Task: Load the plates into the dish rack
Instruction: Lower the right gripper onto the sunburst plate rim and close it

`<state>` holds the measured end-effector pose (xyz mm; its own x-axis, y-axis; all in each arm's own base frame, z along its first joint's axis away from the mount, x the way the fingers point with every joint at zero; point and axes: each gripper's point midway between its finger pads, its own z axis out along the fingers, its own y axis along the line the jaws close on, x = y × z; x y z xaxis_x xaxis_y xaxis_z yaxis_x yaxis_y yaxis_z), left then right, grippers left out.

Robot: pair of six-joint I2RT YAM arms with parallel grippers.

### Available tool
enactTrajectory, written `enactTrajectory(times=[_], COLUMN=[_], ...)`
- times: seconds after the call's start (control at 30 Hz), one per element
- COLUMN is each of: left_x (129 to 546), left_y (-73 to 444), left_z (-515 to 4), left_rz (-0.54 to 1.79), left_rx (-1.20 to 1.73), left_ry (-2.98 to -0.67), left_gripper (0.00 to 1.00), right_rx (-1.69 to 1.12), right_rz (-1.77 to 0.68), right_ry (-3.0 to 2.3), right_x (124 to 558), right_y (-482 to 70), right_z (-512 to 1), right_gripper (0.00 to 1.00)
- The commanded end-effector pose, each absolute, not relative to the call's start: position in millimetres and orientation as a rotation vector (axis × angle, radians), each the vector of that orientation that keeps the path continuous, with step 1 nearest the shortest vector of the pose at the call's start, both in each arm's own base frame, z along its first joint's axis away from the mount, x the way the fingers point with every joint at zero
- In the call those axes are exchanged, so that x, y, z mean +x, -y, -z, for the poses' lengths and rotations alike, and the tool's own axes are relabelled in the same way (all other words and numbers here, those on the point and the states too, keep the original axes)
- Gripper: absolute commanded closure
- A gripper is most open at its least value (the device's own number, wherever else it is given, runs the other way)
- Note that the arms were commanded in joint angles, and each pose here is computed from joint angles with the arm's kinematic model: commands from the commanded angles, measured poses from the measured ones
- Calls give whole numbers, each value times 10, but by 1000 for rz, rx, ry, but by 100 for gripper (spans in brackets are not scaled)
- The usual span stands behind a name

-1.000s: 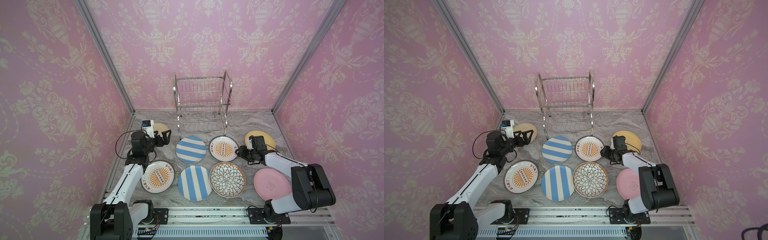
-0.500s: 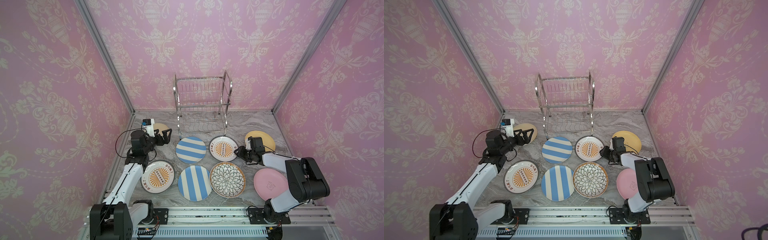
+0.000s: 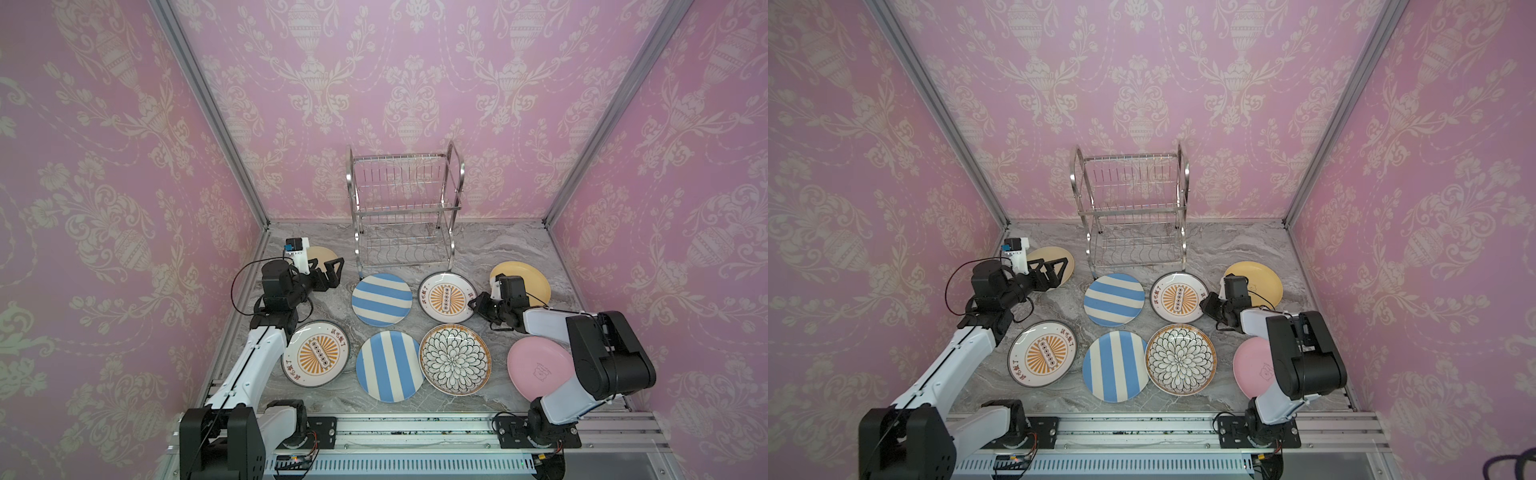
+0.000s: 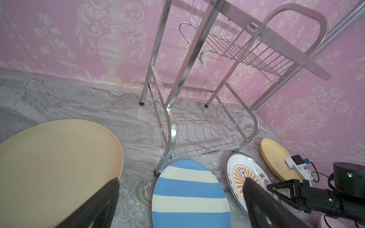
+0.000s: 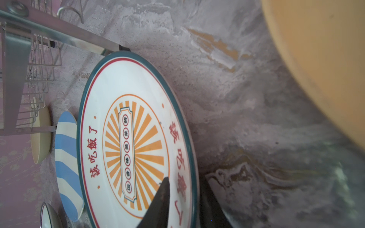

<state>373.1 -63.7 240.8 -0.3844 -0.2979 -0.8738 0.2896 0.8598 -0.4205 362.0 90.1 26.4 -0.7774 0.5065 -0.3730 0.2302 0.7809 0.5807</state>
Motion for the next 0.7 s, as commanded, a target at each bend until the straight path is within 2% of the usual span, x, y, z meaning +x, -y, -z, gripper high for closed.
enactTrajectory(times=[0.0, 0.13, 0.4, 0.67], left_x=[3738, 3737, 3730, 3703], left_y=[669, 651, 665, 678], left_z=[-2393, -2331, -2368, -2411], left_rz=[608, 596, 600, 586], left_rx=[30, 27, 35, 56], left_ry=[-1864, -1867, -1861, -1849], left_gripper=[1, 1, 1, 1], right_rx=[601, 612, 608, 578], right_rz=[-662, -646, -599, -468], right_ry=[-2482, -2469, -2457, -2480], right_x=[3507, 3517, 3516, 3442], right_y=[-823, -795, -737, -588], right_z=[-171, -198, -330, -533], right_gripper=[77, 83, 89, 98])
